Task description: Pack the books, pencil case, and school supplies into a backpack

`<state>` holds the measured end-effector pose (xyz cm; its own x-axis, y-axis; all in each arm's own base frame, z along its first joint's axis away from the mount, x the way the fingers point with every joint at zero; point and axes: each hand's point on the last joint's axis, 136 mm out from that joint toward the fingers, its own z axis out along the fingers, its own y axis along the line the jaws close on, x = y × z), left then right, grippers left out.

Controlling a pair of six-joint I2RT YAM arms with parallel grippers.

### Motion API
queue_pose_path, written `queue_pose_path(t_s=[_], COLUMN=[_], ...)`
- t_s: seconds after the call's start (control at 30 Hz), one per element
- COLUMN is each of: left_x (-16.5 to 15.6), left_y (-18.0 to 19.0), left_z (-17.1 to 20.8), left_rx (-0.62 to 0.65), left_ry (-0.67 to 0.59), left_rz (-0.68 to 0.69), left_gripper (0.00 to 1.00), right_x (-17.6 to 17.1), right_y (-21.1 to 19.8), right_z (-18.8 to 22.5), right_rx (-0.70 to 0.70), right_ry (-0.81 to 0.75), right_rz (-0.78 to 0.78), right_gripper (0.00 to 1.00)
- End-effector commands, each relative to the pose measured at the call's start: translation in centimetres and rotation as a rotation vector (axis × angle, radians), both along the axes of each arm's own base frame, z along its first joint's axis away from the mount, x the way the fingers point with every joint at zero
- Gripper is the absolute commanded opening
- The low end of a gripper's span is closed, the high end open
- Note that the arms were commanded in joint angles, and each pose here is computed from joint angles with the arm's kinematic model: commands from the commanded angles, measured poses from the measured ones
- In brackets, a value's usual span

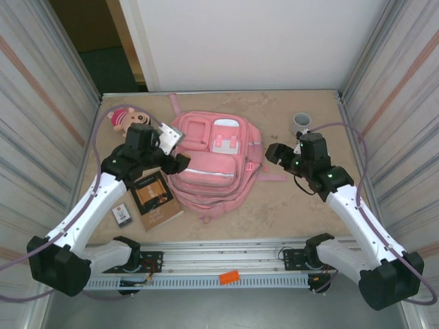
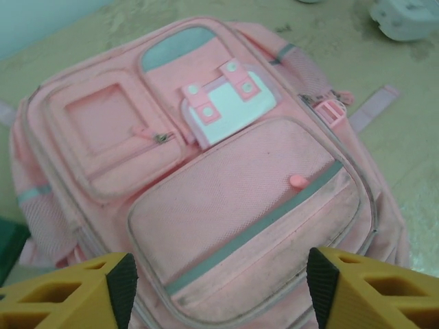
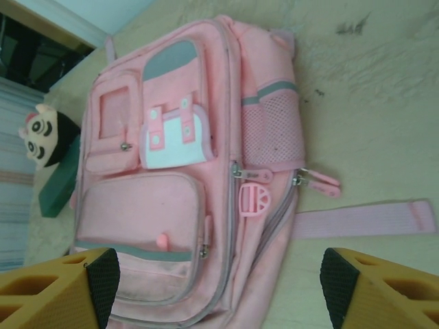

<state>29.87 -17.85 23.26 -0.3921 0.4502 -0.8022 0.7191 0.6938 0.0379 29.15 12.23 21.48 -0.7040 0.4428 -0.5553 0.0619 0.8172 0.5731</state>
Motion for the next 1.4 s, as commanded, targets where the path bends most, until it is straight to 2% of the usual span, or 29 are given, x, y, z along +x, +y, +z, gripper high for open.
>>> queue_pose_path(t_s=[0.0,0.13,0.37,0.67,0.83,1.07,1.2,1.27,1.3,1.37], left_x=[0.1,-0.8,-2.1,-1.1,-1.7,-1.9,-0.4,0.5,0.8,1.2], left_y=[-2.1,-4.0,-7.7,-10.0,-11.2,-12.0,-11.7,-11.4,-11.3,-11.5], left_z=[0.7,-1.0,-6.3,-10.9,-12.7,-14.7,-16.4,-17.0,-17.0,-16.2], left_rx=[0.029,0.079,0.222,0.351,0.36,0.381,0.49,0.537,0.548,0.542], left_ry=[-0.145,-0.191,-0.163,-0.18,-0.157,-0.126,-0.153,-0.179,-0.19,-0.224], left_rz=[-0.198,-0.386,-0.653,-0.762,-0.81,-0.821,-0.759,-0.72,-0.706,-0.675], left_gripper=[0.66,0.65,0.63,0.69,0.69,0.71,0.7,0.64,0.57,0.36], right_x=[-0.6,-0.9,-1.5,-2.0,-2.2,-2.3,-2.3,-2.3,-2.3,-2.2], right_y=[-1.2,-2.0,-2.1,-1.9,-1.9,-2.1,-2.1,-1.9,-1.9,-1.9], right_z=[0.6,0.4,-0.3,-1.4,-1.5,-1.7,-2.0,-2.0,-2.0,-2.1], right_rx=[-0.106,-0.14,-0.137,-0.097,-0.092,-0.1,-0.096,-0.089,-0.086,-0.088], right_ry=[-0.039,-0.044,-0.037,-0.056,-0.07,-0.069,-0.067,-0.071,-0.073,-0.077], right_rz=[0.032,0.026,0.028,0.03,0.027,0.025,0.024,0.03,0.031,0.027], right_gripper=[0.78,0.78,0.79,0.79,0.79,0.79,0.8,0.8,0.8,0.8])
